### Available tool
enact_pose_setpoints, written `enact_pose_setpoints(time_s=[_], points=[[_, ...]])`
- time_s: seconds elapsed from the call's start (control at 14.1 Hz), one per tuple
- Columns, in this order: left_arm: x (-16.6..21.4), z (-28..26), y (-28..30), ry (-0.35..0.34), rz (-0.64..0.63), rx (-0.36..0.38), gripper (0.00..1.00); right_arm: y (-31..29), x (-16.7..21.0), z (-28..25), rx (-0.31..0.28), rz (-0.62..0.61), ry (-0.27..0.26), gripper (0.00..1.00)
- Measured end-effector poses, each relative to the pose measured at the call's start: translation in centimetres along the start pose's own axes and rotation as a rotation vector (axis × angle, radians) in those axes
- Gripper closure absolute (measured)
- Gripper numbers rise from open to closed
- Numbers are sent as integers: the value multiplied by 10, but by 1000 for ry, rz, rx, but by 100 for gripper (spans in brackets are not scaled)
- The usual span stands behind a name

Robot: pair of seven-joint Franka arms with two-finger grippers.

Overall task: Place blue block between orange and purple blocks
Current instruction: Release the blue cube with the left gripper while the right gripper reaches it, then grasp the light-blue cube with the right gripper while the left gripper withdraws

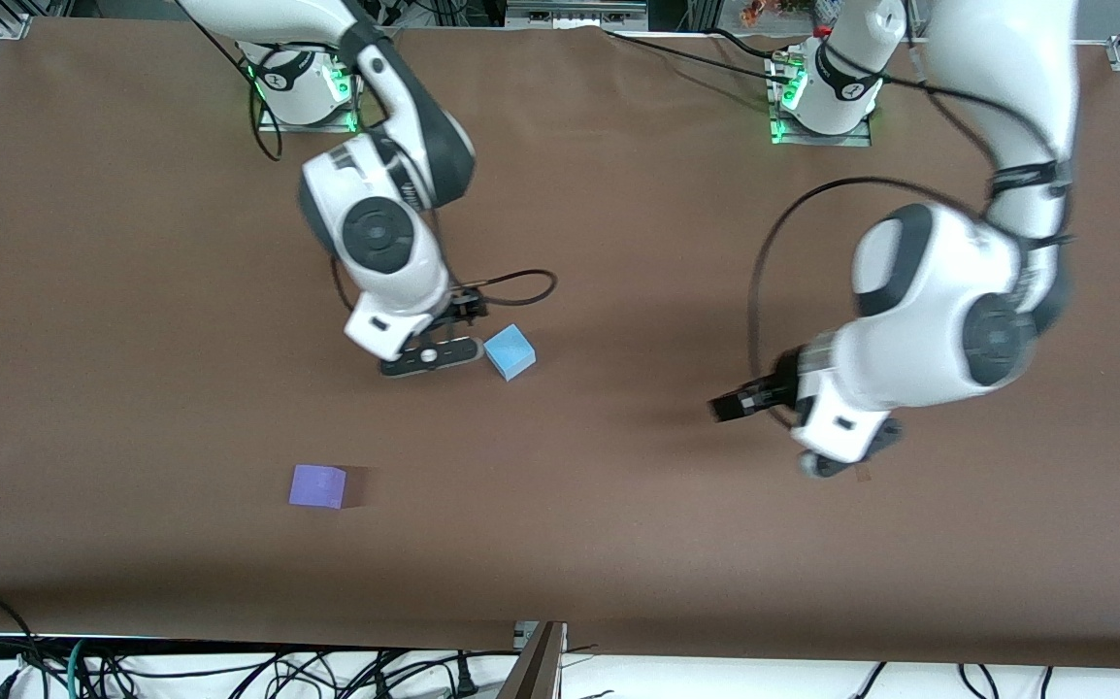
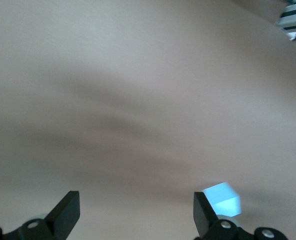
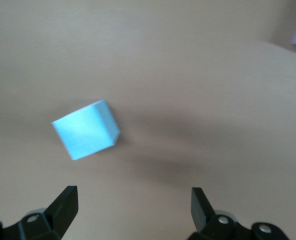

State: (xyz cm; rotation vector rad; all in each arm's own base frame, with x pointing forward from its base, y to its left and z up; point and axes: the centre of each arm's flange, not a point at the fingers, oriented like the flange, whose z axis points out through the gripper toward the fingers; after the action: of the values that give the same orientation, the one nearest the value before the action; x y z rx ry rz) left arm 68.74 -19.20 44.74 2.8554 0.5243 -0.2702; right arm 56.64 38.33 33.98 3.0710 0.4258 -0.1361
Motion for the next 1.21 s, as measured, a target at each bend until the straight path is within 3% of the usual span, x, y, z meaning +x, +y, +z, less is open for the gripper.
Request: enact_pose_setpoints(time_s=[0.28, 0.43, 0.85, 1.21], points=[[-27, -90, -59, 49, 130, 223, 0, -36, -2, 31, -1, -73, 12, 0], [-49, -115, -70, 77, 138, 278, 0, -45, 1, 47, 3, -100, 29, 0], [-50, -96, -139, 102, 147, 282, 0, -53, 10, 110, 8, -186, 49, 0], [-50, -105, -138, 163, 162, 257, 0, -67, 6, 128, 7, -210, 47, 0]])
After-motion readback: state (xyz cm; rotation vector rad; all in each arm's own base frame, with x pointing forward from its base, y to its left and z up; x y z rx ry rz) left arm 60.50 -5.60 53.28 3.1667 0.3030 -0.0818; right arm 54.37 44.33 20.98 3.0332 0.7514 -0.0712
